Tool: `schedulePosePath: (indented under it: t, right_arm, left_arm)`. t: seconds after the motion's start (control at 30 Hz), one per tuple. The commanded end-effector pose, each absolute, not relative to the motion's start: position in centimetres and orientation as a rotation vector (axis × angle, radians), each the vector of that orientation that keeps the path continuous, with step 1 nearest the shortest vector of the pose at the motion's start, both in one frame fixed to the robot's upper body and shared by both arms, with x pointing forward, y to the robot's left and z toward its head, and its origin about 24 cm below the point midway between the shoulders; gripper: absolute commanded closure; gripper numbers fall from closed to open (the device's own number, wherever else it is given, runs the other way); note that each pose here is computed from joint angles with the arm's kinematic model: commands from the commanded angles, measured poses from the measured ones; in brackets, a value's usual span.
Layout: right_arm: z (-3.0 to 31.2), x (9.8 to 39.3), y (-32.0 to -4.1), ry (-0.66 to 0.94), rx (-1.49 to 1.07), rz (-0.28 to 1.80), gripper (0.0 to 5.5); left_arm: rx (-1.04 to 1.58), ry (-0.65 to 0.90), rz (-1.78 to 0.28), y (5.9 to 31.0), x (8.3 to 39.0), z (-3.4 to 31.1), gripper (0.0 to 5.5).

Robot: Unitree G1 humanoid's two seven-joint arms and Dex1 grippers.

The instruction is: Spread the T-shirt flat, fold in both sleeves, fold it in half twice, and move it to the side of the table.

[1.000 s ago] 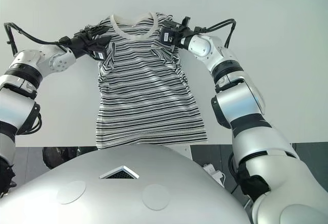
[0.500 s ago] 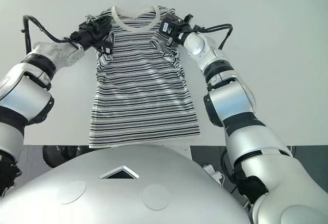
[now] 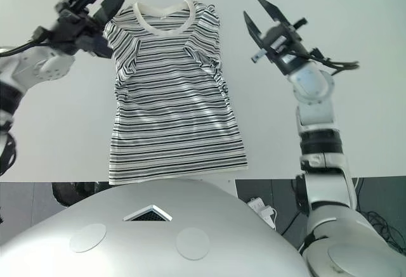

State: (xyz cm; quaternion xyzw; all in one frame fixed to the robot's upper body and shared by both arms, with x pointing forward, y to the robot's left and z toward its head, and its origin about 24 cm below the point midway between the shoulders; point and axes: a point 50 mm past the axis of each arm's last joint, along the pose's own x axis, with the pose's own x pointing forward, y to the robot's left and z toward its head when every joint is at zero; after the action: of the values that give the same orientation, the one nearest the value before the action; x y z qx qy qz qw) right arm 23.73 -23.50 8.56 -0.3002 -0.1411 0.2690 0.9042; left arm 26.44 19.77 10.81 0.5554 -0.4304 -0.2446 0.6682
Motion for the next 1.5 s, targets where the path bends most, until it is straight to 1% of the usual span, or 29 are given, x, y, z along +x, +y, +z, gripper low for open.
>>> schedulePosePath:
  t: [0.03,0.07,0.13,0.2,0.27,0.43,0.5,0.57,0.73,0.9,1.13,1.27,1.4,1.43,1.47,1.5]
  right_arm:
    - [10.0,15.2,-28.5,0.008,-0.849,0.823,3.93]
    - [9.9,14.6,-28.8,0.066,-0.867,0.865,3.93]
    - [10.4,14.8,-29.1,0.122,-0.896,0.891,3.93]
    - [11.1,15.7,-29.1,0.123,-0.916,0.879,3.93]
    - [11.2,16.3,-28.7,0.121,-0.909,0.861,3.93]
    - [10.5,16.6,-27.4,0.119,-0.885,0.865,3.93]
    - [10.4,16.9,-27.1,0.125,-0.886,0.858,3.93]
    - [10.3,17.2,-26.9,0.126,-0.888,0.848,3.93]
    - [11.0,17.2,-26.4,0.105,-0.886,0.835,3.93]
    - [11.3,17.3,-26.3,0.090,-0.889,0.823,3.93]
    - [11.9,17.8,-25.6,0.042,-0.888,0.821,3.93]
    - [12.1,17.8,-25.3,0.032,-0.894,0.831,3.93]
    - [12.1,17.6,-25.6,0.044,-0.900,0.828,3.93]
    - [12.0,17.6,-25.6,0.049,-0.899,0.824,3.93]
    - [11.9,17.6,-25.7,0.052,-0.893,0.817,3.93]
    - [11.6,17.6,-25.8,0.056,-0.885,0.814,3.93]
  left_arm:
    - [1.441,-0.605,-0.988,24.1,15.4,6.4,3.69]
    - [1.470,-0.550,-1.036,24.7,13.7,5.6,3.69]
    - [1.576,-0.492,-1.176,25.8,10.5,3.9,3.69]
    - [1.667,-0.501,-1.303,26.8,8.2,3.1,3.69]
    - [1.721,-0.542,-1.385,27.6,7.4,3.0,3.69]
    - [1.778,-0.599,-1.424,28.5,8.6,4.2,3.69]
    - [1.782,-0.595,-1.438,28.7,9.0,4.9,3.69]
    - [1.742,-0.560,-1.476,28.4,8.5,5.2,3.69]
    - [1.619,-0.527,-1.557,26.2,7.4,5.5,3.69]
    - [1.521,-0.550,-1.553,23.6,7.4,5.7,3.69]
    - [1.457,-0.531,-1.556,22.0,8.0,5.6,3.69]
    - [1.456,-0.465,-1.577,22.3,7.7,4.6,3.69]
    - [1.471,-0.422,-1.595,23.0,7.7,4.8,3.69]
    - [1.487,-0.411,-1.579,23.3,7.9,4.9,3.69]
    - [1.469,-0.367,-1.516,23.7,8.5,5.2,3.69]
    - [1.413,-0.287,-1.409,23.9,9.4,5.7,3.69]
